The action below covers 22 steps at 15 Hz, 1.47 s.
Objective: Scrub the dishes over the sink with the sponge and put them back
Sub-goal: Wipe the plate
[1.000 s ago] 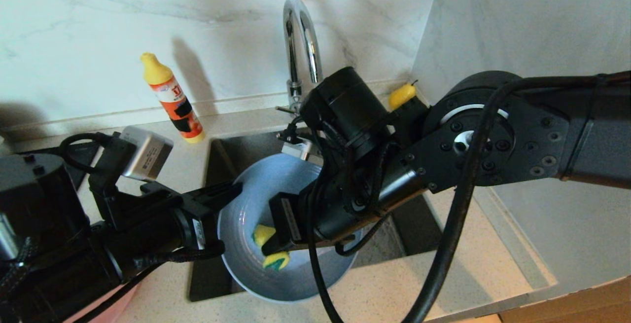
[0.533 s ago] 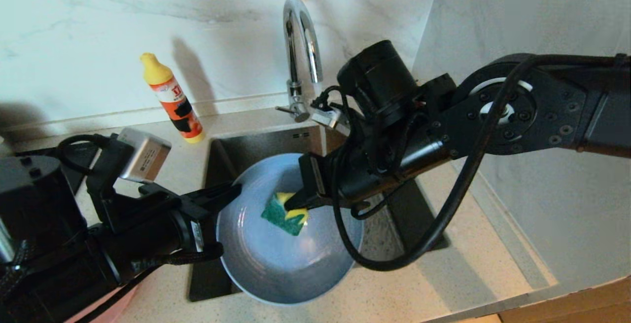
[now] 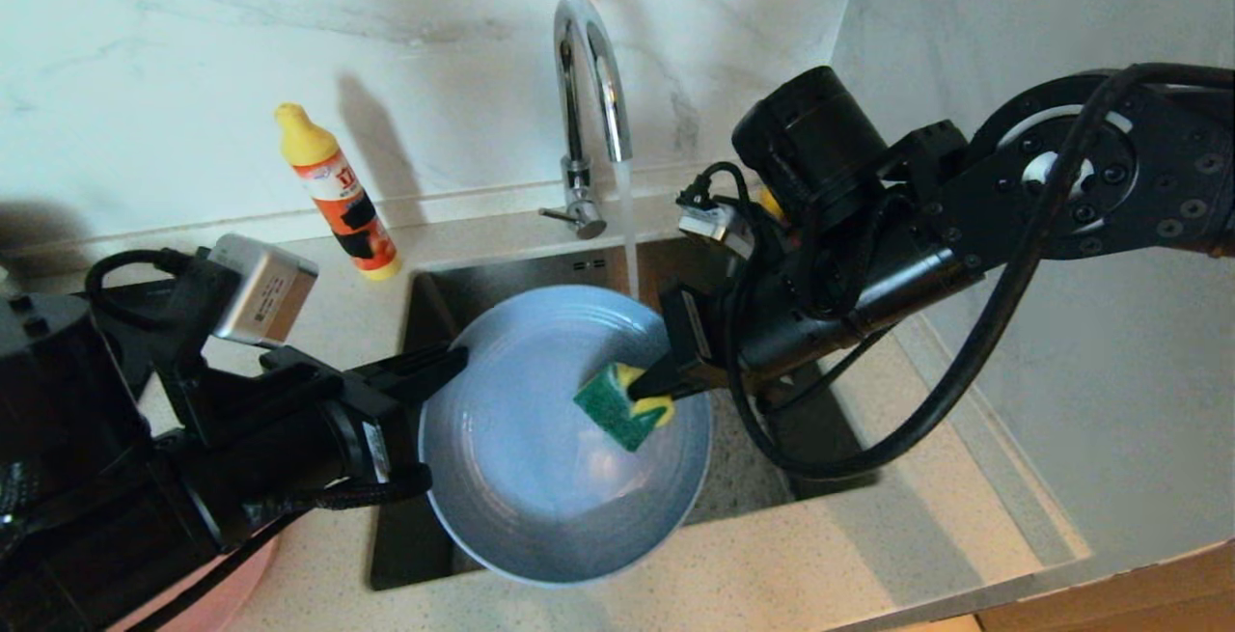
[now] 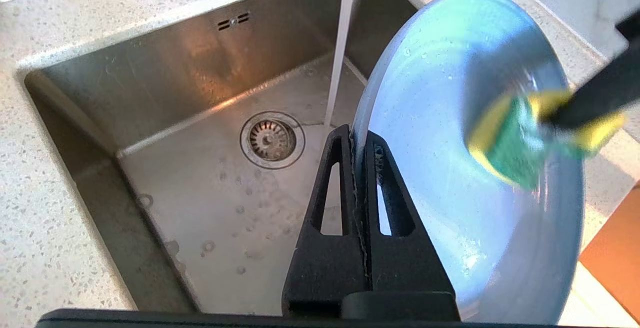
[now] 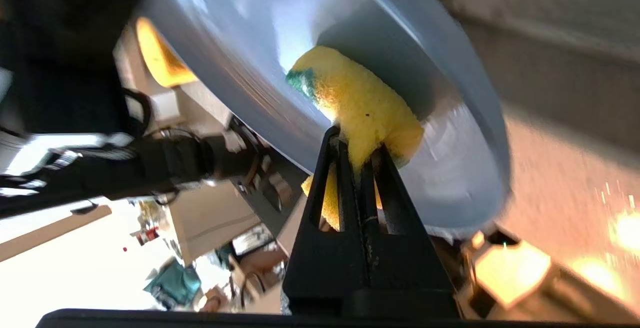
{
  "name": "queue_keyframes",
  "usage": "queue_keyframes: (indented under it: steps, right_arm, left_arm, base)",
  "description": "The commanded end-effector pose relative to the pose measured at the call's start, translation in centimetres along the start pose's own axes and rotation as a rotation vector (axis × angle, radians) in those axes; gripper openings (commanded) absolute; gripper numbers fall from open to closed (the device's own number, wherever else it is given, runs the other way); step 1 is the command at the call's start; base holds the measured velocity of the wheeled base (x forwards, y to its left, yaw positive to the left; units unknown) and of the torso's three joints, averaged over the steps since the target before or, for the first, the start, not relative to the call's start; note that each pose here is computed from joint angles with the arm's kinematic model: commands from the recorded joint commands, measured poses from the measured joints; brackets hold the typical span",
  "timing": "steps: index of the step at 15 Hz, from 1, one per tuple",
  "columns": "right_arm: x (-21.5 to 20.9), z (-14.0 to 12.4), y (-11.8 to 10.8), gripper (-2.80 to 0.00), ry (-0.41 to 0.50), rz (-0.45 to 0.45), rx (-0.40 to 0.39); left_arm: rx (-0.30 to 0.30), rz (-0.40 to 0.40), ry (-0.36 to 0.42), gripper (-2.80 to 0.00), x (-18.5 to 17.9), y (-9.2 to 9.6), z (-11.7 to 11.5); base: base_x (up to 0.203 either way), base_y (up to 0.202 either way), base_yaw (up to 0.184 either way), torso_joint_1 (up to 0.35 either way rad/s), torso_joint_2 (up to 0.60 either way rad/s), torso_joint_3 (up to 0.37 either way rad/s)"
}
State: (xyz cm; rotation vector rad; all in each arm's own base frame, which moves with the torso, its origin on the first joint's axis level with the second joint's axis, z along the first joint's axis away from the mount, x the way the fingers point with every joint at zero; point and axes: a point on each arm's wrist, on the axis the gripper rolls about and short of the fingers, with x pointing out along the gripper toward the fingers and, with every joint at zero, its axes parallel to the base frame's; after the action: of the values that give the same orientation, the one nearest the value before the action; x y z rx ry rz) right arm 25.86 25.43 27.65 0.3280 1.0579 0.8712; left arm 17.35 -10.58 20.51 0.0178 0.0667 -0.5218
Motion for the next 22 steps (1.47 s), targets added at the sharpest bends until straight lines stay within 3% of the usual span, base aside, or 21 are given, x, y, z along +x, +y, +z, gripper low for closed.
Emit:
queue_keyframes:
  steps: [1, 4, 10, 14, 16, 19, 22]
  right_arm:
    - [0.2, -0.7, -0.6, -2.8, 0.035, -0.021, 0.021]
    - [0.9, -1.6, -0.7, -2.8, 0.077, -0.03, 0.024]
    - [1.7, -4.0, 2.6, -2.8, 0.142, 0.027, -0.052]
    - [-3.3, -4.0, 4.5, -2.8, 0.036, 0.093, -0.1]
    - [-7.2, -3.8, 5.0, -2.8, -0.059, 0.127, -0.123]
    - [-12.3, -3.5, 5.1, -2.8, -0.198, 0.15, -0.131]
    - [-14.2, -4.1, 4.7, -2.8, -0.229, 0.149, -0.118]
  left_arm:
    - [-0.001, 0.002, -0.014, -2.8, -0.1, 0.0, 0.3]
    - [-0.003, 0.002, -0.015, -2.8, 0.0, 0.0, 0.3]
    - [-0.011, 0.007, 0.002, -2.8, 0.3, 0.1, 0.0]
    - [-0.073, 0.066, 0.047, -2.8, 1.8, 0.9, -0.8]
    - [-0.141, 0.121, 0.06, -2.8, 3.3, 1.4, -1.0]
    - [-0.17, 0.19, 0.108, -2.8, 5.6, 2.0, -2.1]
    - [-0.215, 0.244, 0.15, -2.8, 9.0, 2.4, -3.6]
  base:
    - [0.0, 0.0, 0.0, 0.0, 0.0, 0.0]
    - [0.0, 0.0, 0.0, 0.0, 0.0, 0.0]
    - [0.0, 0.0, 0.0, 0.0, 0.0, 0.0]
    - [0.0, 0.0, 0.0, 0.0, 0.0, 0.0]
    - [0.0, 0.0, 0.0, 0.0, 0.0, 0.0]
    - [0.0, 0.0, 0.0, 0.0, 0.0, 0.0]
    - [0.0, 0.0, 0.0, 0.0, 0.0, 0.0]
